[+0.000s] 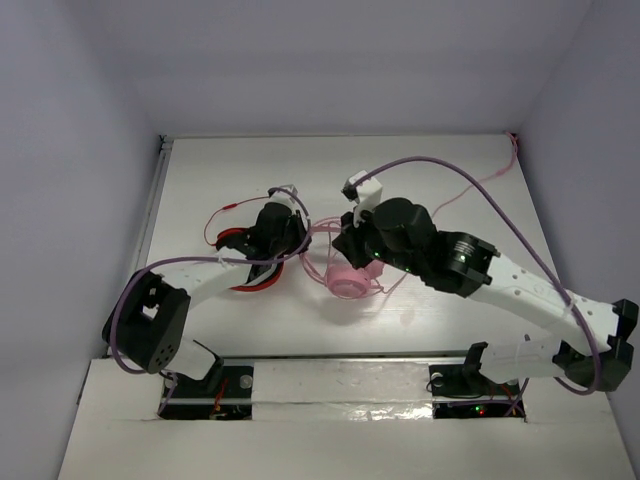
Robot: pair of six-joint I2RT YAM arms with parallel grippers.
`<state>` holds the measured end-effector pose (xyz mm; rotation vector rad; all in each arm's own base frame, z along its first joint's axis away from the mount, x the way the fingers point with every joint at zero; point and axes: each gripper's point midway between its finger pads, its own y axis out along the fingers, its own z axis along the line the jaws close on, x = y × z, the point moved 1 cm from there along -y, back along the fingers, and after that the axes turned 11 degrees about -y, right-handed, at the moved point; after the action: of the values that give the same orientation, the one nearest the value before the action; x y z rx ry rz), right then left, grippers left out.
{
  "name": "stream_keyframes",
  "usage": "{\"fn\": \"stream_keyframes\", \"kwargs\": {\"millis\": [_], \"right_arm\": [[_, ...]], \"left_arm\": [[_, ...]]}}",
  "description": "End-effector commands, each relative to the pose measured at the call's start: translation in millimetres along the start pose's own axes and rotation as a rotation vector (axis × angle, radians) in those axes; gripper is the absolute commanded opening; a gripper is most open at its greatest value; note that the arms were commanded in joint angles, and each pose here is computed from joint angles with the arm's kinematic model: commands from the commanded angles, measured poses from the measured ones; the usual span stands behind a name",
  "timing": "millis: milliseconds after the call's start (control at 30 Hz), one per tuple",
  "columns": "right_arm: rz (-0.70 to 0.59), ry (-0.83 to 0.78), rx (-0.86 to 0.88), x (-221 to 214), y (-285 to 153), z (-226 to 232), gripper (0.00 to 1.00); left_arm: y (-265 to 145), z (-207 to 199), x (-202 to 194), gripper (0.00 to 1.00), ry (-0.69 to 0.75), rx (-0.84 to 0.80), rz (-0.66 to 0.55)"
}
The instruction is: Wrap the headphones
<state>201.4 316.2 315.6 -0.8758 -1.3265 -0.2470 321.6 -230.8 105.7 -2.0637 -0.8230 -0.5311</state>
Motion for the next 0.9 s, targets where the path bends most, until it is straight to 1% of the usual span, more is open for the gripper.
{"fn": "stream_keyframes", "kwargs": {"millis": [0,33,167,200,233,300,367,467,533,600,633,700,867], "right_arm": [[-0.022,0.012,0.096,-3.5,-21.6,12.5,0.00],[-0.003,0.011,0.139,-10.3,-23.8,19.0,0.00],[0.071,0.002,0.114,-35.3,-25.6,13.3,0.00],[0.100,-0.003,0.086,-42.4,-26.7,8.3,0.00],[0.108,-0.007,0.012,-45.6,-25.6,-4.1,0.00],[0.135,-0.014,-0.075,-52.6,-25.8,-18.5,0.00],[0.129,-0.019,-0.179,-51.7,-25.0,-37.3,0.00],[0.101,-0.012,-0.255,-43.4,-22.3,-51.0,0.00],[0.103,-0.017,-0.337,-42.3,-20.6,-65.3,0.00],[0.118,-0.028,-0.382,-45.7,-21.3,-72.3,0.00],[0.126,-0.033,-0.398,-48.1,-21.8,-74.9,0.00],[0.134,-0.034,-0.472,-50.7,-26.8,-90.7,0.00],[0.109,0.000,-0.547,-52.7,-34.4,-108.7,0.00]], "left_arm": [[-17.0,-9.7,32.5,0.00,-0.004,0.007,-0.131],[-17.6,-8.9,33.2,0.00,0.002,0.013,-0.131],[-18.4,-13.2,35.3,0.00,0.034,0.000,-0.122],[-18.6,-14.5,34.0,0.00,0.040,-0.010,-0.116],[-18.6,-16.2,33.2,0.00,0.047,-0.022,-0.112],[-19.4,-24.6,23.6,0.00,0.075,-0.058,-0.079],[-21.1,-32.9,13.2,0.00,0.086,-0.102,-0.032],[-25.6,-43.2,2.3,0.00,0.112,-0.143,0.012],[-31.2,-50.7,-4.8,0.00,0.131,-0.158,0.031],[-38.4,-57.4,-2.0,0.00,0.143,-0.173,0.025],[-41.4,-58.7,-6.4,0.00,0.155,-0.172,0.044],[-47.7,-64.4,-3.7,0.00,0.160,-0.192,0.047],[-60.4,-79.9,-3.4,0.00,0.156,-0.267,0.069]]}}
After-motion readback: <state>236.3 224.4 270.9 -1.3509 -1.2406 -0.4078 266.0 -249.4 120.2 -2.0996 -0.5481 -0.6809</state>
